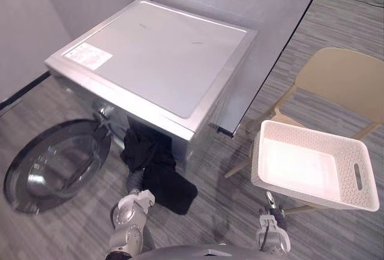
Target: Pick up the laundry basket with both hands and put the clothes into the washing machine.
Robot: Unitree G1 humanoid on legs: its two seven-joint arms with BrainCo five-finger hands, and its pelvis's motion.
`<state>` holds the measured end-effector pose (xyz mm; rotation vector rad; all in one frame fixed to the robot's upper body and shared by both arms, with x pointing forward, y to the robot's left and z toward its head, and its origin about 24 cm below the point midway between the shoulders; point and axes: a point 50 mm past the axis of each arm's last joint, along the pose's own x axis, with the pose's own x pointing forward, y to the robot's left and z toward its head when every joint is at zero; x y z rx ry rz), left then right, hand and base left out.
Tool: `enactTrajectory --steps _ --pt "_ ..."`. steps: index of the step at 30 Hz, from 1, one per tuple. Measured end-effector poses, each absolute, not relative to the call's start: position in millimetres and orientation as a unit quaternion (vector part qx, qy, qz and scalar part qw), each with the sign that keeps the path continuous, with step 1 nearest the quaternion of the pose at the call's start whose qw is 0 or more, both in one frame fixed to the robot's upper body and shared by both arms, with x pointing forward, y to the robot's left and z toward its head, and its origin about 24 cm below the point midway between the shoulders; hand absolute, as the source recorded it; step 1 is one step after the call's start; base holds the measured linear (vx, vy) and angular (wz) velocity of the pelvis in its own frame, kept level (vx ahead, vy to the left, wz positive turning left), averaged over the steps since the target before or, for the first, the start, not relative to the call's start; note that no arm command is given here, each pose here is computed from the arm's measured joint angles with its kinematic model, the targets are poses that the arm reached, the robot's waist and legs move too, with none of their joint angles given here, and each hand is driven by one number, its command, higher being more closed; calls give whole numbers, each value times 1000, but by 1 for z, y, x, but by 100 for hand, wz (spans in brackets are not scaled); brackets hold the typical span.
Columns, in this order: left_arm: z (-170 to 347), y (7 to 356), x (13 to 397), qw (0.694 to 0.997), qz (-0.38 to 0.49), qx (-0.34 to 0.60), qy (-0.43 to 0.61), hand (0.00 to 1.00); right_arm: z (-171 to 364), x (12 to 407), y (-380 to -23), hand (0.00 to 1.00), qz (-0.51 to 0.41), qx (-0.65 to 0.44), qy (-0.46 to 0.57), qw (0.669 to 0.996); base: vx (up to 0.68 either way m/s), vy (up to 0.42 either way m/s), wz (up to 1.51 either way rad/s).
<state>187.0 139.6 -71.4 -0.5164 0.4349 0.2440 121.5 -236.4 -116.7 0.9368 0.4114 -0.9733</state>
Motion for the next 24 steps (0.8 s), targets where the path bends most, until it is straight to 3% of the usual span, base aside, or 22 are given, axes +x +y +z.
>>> enactTrajectory --steps 1,5,10,16,19,24 --pt "-74 158 188 938 140 -232 215 100 -129 118 -220 0 -450 447 223 740 304 396 -48" --pt "-73 168 188 947 129 -203 215 100 -133 108 -222 0 -465 449 231 727 280 405 -29" --pt "-71 169 189 951 125 -186 215 100 -128 121 -217 0 -440 448 228 744 94 202 -64" --pt "-85 161 167 924 178 -233 247 100 -135 109 -211 0 -421 438 265 748 19 -18 -75" --pt "-88 164 164 921 183 -229 257 100 -128 125 -215 0 -394 421 255 776 -111 21 -67" --pt "-84 166 175 930 165 -218 246 100 -126 139 -200 0 -374 435 252 779 -107 18 -4"
